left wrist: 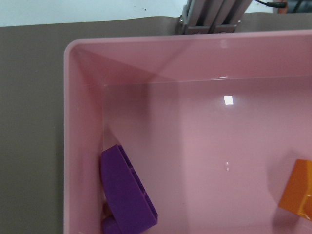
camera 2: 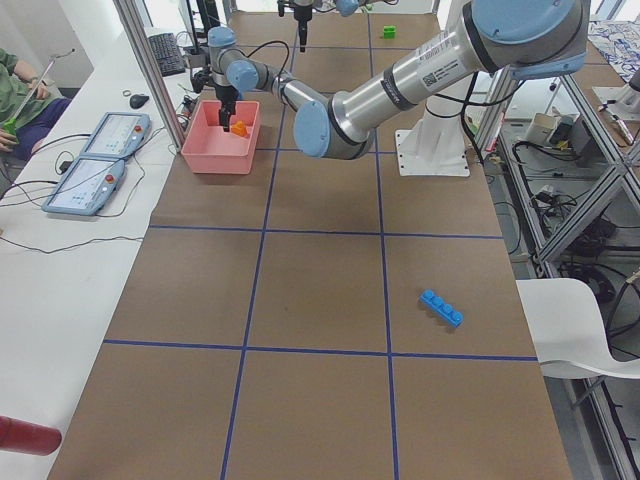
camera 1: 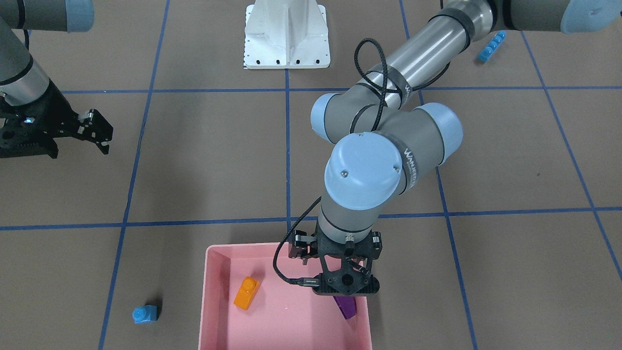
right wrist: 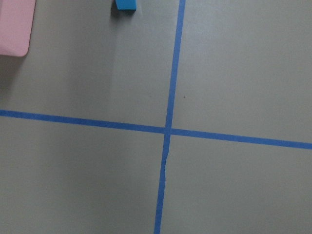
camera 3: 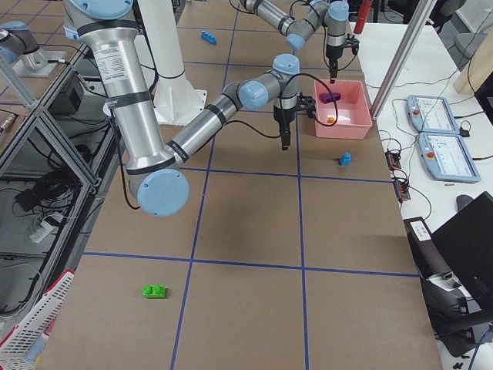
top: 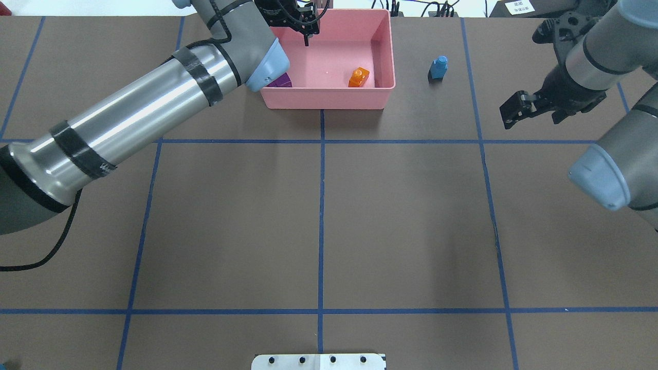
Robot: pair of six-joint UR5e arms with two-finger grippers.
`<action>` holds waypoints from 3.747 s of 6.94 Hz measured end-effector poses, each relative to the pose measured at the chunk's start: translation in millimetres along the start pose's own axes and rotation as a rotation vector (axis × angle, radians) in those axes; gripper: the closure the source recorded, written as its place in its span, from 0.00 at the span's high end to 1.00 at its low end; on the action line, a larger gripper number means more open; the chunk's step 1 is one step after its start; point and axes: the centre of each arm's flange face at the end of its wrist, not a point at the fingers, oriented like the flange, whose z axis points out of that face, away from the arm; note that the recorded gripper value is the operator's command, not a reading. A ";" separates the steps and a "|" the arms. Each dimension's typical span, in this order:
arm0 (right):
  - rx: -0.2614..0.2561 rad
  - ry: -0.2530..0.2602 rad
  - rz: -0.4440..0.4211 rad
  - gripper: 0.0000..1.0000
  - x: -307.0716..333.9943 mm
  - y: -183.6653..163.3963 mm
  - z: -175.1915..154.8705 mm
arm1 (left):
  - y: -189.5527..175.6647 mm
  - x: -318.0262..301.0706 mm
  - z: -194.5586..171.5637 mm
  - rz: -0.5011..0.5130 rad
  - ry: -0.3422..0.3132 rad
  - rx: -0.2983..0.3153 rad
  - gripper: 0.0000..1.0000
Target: Put all blocks into box
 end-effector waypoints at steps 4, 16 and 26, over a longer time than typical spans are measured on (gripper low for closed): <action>0.049 -0.016 0.003 1.00 -12.9 -121.2 64.5 | 111.5 -216.9 -27.3 0.245 0.021 -0.026 1.00; 0.177 0.011 -0.012 0.00 -63.1 -219.3 214.7 | 233.4 -410.4 -78.9 0.371 0.079 -0.066 1.00; 0.249 -0.173 0.302 0.00 -209.1 -272.0 30.2 | 233.1 -407.6 -80.0 0.332 0.081 -0.065 1.00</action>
